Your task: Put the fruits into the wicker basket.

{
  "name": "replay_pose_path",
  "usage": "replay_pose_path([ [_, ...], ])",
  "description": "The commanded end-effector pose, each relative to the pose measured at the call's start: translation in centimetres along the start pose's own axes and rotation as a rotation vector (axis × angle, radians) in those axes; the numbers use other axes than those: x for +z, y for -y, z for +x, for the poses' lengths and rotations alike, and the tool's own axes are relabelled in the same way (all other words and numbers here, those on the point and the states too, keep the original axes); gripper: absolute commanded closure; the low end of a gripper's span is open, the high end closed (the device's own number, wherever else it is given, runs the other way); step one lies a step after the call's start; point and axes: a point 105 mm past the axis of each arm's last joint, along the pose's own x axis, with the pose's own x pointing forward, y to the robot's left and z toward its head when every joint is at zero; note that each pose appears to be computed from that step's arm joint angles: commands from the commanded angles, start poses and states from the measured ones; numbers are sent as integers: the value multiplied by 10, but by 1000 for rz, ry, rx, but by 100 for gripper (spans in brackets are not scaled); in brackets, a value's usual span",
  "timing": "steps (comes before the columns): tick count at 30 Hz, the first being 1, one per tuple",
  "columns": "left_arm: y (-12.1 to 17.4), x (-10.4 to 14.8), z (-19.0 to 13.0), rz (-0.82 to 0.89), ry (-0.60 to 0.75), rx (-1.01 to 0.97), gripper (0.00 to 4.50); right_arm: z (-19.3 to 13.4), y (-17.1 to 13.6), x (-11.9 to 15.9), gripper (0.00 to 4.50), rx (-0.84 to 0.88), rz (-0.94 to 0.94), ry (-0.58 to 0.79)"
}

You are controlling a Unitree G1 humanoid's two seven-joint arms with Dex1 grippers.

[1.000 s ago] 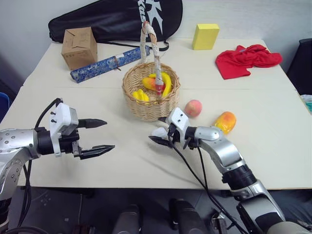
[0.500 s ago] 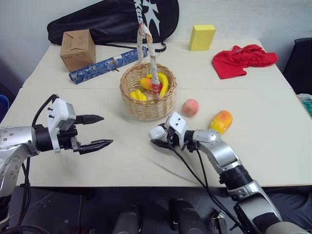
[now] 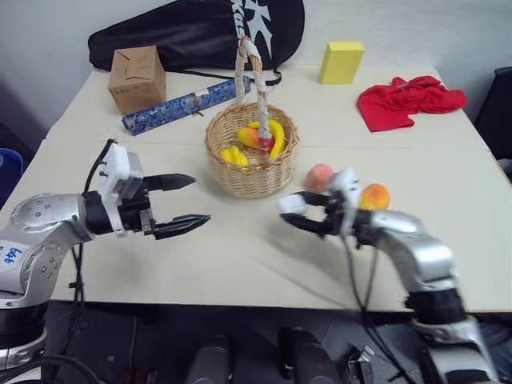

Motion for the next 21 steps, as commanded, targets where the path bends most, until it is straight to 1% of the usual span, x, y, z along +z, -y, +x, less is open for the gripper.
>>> replay_pose_path([
  [1, 14, 9, 17, 19, 47, -80, 0, -71, 13, 38, 146, -160, -19, 52],
  [2, 15, 8, 22, 18, 51, -93, 0, -92, 23, 39, 146, -249, -17, 33],
  [3, 16, 7, 28, 16, 58, -110, 0, -120, 40, 32, 146, -392, -21, -12],
  [4, 17, 7, 33, 15, 64, -123, 0, -141, 51, 24, 146, -497, -28, -56],
  [6, 17, 7, 38, 15, 70, -137, 0, -162, 61, 12, 146, -602, -34, -114],
  [7, 16, 7, 40, 15, 73, -144, 0, -168, 66, 4, 146, -654, -18, -130],
  [9, 16, 7, 47, 19, 82, -165, 0, -181, 83, -24, 146, -800, 42, -149],
  [11, 14, 10, 52, 26, 89, -181, 0, -179, 92, -52, 146, -853, 80, -160],
  [13, 12, 15, 55, 34, 96, -189, 0, -172, 98, -69, 146, -885, 98, -161],
  [15, 11, 18, 56, 41, 100, -197, 0, -170, 103, -74, 146, -919, 116, -150],
  [16, 11, 20, 56, 44, 101, -201, 0, -170, 105, -75, 73, -933, 132, -135],
  [17, 11, 21, 56, 48, 101, -203, 0, -169, 105, -72, 38, -934, 141, -117],
  [18, 10, 22, 56, 52, 100, -203, 0, -169, 104, -68, 12, -929, 134, -108],
  [20, 9, 24, 54, 57, 99, -198, 0, -170, 103, -53, 5, -915, 82, -97],
  [21, 8, 25, 52, 57, 101, -193, 0, -171, 103, -38, 5, -903, 55, -71],
])
